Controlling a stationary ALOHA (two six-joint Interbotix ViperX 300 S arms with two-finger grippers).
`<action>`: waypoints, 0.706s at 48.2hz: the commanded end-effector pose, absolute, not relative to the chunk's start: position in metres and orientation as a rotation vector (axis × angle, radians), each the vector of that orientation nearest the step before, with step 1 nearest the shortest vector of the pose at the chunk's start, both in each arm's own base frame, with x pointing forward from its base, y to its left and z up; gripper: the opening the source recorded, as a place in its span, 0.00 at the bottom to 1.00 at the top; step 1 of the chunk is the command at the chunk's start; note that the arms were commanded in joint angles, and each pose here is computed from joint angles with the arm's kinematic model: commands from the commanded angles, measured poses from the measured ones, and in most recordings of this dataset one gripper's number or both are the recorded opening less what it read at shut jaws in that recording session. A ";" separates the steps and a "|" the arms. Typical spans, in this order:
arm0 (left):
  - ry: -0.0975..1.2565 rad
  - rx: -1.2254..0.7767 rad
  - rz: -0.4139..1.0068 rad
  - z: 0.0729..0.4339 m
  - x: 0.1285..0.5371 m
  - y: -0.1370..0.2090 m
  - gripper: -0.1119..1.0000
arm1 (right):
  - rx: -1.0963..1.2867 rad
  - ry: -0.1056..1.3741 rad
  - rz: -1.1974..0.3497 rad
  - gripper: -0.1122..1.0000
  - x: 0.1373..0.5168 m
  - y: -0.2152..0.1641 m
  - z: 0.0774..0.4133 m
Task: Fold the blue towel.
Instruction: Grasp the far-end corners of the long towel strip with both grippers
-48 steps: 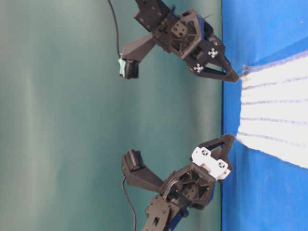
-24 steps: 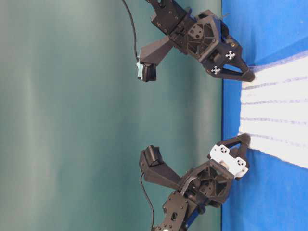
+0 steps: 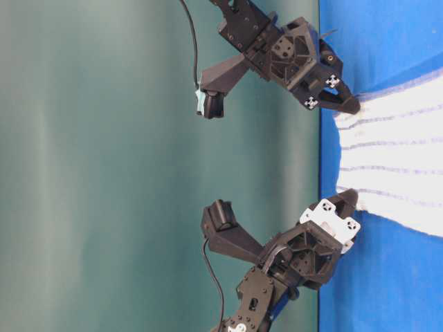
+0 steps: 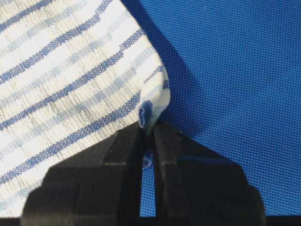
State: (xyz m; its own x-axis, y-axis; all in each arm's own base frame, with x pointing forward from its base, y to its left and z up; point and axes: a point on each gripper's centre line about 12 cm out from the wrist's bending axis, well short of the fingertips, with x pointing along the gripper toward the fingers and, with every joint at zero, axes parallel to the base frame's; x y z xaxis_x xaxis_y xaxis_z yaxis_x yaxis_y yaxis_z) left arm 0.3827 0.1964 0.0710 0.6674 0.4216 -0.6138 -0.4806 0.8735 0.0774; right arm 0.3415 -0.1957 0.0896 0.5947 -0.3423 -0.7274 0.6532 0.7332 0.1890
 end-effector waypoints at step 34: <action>0.533 -0.010 0.497 0.146 0.383 0.197 0.16 | 0.416 0.630 -0.564 0.15 0.346 -0.187 0.147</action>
State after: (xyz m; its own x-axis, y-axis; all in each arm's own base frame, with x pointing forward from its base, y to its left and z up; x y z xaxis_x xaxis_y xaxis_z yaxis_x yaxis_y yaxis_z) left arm 0.3823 0.1964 0.1279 0.7252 0.4418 -0.5281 -0.4538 0.8835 0.1159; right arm 0.3425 -0.1892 0.1323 0.6431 -0.3554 -0.6784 0.6211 0.7603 0.1904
